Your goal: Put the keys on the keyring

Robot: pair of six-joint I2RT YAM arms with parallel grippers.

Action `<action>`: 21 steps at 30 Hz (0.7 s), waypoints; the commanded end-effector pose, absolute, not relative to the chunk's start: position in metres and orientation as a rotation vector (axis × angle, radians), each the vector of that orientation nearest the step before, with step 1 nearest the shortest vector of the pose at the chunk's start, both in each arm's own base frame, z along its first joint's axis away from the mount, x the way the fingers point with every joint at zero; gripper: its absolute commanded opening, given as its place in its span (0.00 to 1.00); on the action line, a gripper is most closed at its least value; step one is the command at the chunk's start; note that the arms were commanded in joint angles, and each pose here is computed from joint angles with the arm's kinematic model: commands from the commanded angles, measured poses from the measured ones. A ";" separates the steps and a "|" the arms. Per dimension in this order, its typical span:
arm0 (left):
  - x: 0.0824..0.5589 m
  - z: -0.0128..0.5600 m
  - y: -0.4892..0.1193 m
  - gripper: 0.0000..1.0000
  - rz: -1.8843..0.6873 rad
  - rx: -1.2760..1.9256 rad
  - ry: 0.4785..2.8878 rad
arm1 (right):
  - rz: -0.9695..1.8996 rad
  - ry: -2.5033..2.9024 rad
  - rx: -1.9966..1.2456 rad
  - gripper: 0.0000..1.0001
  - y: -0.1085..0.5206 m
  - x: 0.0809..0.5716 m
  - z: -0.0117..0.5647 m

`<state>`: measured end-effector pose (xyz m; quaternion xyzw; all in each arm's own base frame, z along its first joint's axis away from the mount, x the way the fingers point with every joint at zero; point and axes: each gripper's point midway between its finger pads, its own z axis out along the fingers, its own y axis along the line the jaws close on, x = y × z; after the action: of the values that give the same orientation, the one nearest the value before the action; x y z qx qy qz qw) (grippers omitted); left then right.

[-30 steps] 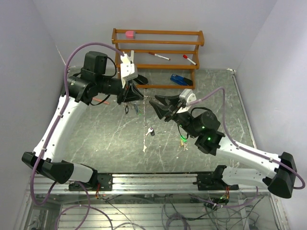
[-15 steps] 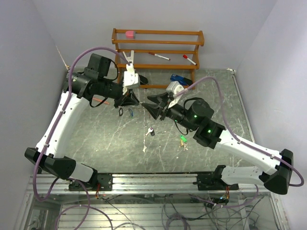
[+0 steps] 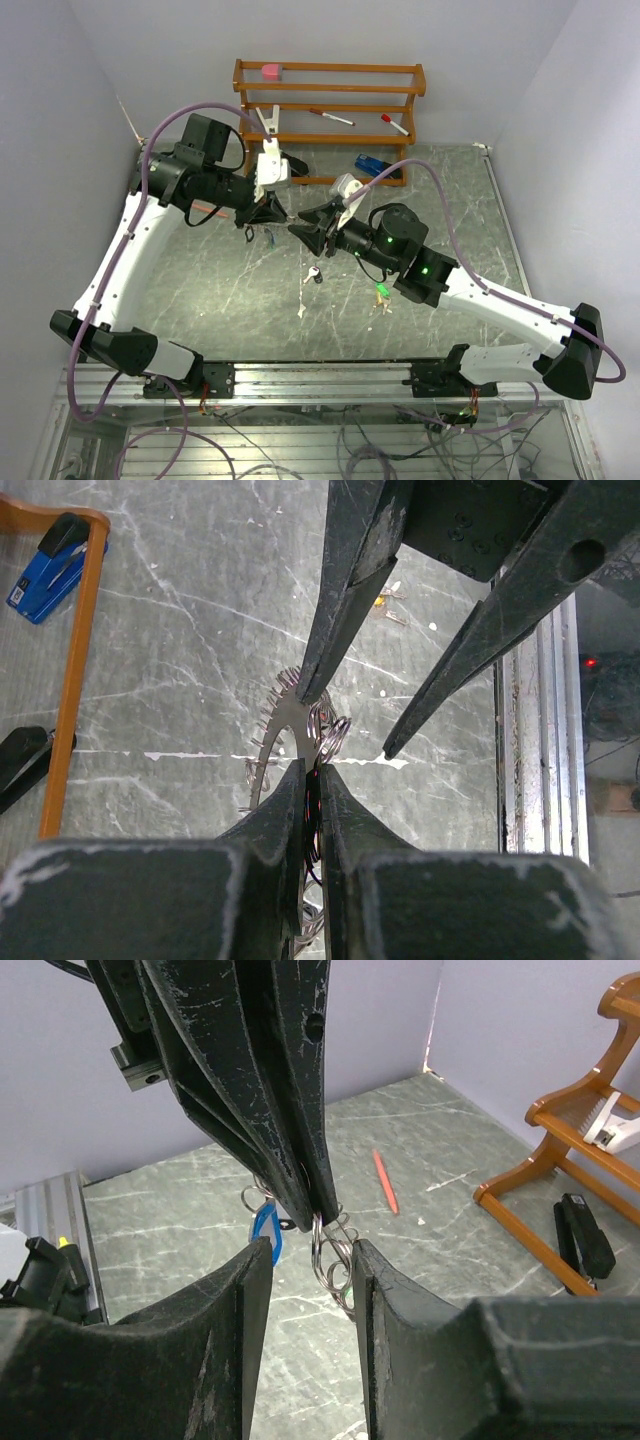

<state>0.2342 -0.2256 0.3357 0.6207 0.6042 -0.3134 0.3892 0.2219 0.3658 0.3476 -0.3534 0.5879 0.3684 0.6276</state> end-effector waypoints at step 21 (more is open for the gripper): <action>0.244 0.325 -0.194 0.07 -0.271 1.657 1.200 | 0.881 1.456 -0.718 0.40 0.319 0.199 0.324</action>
<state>0.2287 -0.1922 0.2959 0.6641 0.5782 -0.1887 0.4348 0.1968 0.3307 0.3429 -0.3369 0.5933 0.3876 0.6199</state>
